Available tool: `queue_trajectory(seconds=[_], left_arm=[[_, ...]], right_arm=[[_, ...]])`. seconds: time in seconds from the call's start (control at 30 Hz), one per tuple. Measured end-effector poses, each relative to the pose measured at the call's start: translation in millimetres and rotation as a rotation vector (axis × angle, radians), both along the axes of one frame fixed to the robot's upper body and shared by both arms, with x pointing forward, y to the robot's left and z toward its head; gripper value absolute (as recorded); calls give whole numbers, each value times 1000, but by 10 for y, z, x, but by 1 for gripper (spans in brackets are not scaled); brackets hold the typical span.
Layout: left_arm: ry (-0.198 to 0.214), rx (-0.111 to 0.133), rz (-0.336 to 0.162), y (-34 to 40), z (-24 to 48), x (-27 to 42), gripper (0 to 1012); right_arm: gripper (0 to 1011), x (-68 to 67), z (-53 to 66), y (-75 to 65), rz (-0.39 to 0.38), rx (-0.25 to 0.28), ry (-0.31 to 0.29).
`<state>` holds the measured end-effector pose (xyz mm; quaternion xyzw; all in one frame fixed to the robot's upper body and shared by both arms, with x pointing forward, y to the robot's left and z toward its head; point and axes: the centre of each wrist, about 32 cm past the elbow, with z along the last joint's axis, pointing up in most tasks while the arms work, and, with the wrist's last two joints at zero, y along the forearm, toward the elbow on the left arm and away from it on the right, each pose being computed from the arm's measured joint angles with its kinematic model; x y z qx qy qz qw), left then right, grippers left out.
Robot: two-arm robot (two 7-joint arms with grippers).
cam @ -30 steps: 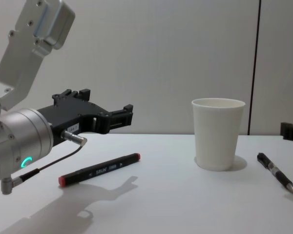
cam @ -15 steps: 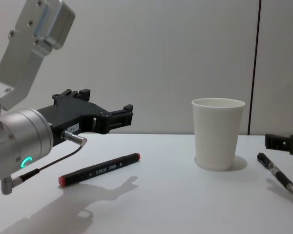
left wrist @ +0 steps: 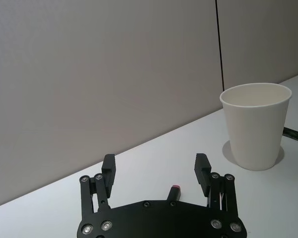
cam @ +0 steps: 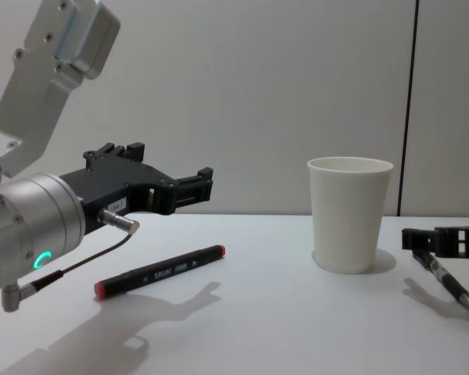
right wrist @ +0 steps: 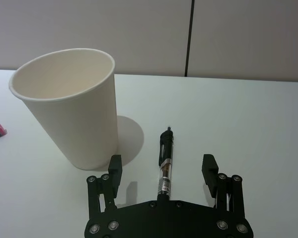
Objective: Place the pen into the pen holder.
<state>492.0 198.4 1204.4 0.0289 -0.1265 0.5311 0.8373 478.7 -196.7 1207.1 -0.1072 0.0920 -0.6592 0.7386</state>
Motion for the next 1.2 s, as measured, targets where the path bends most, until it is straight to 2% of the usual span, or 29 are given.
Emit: queue_trajectory(seconds=[0.53, 1.2], left_arm=[[0, 0, 0, 0, 0, 0, 1002], [0, 0, 0, 0, 0, 0, 1002]], right_arm=[[1001, 165, -60, 145, -52, -24, 25], [1001, 287, -97, 177, -81, -38, 58]])
